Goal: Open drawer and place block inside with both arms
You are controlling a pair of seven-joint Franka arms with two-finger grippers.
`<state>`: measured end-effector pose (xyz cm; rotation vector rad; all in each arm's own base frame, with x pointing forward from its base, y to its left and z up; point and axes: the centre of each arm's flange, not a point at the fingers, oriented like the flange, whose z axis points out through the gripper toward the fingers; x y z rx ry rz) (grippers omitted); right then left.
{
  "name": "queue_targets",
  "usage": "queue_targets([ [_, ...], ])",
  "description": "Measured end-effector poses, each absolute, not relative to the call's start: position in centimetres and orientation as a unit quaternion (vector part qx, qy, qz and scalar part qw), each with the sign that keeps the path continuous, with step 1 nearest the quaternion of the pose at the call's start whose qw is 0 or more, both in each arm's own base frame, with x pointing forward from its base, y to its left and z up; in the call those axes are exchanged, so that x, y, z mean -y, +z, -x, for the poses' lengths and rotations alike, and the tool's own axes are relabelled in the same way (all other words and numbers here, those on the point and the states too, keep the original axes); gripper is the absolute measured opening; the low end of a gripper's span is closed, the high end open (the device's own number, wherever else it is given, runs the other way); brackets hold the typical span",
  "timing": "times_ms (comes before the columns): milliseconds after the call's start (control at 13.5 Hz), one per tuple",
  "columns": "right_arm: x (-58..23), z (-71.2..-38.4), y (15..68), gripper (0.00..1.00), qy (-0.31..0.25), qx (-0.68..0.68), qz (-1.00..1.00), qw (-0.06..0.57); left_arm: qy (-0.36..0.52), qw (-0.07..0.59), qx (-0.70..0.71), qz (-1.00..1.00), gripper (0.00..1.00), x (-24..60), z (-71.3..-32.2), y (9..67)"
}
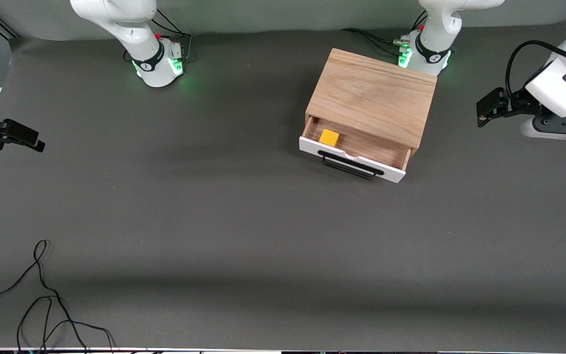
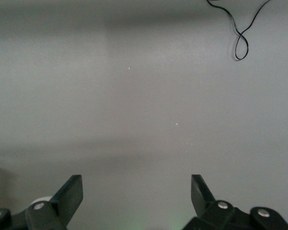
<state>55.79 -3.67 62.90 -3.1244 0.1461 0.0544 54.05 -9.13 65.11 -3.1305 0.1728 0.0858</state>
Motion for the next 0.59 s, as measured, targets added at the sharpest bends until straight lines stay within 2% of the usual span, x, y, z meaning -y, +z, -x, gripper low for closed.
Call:
queue_targets([
  [593,5.9,-55.6,62.7,1.0,0.019,-0.051,0.998,0.006,0.028,0.003,-0.054,0.998,1.0,9.0,-54.1,65.1],
])
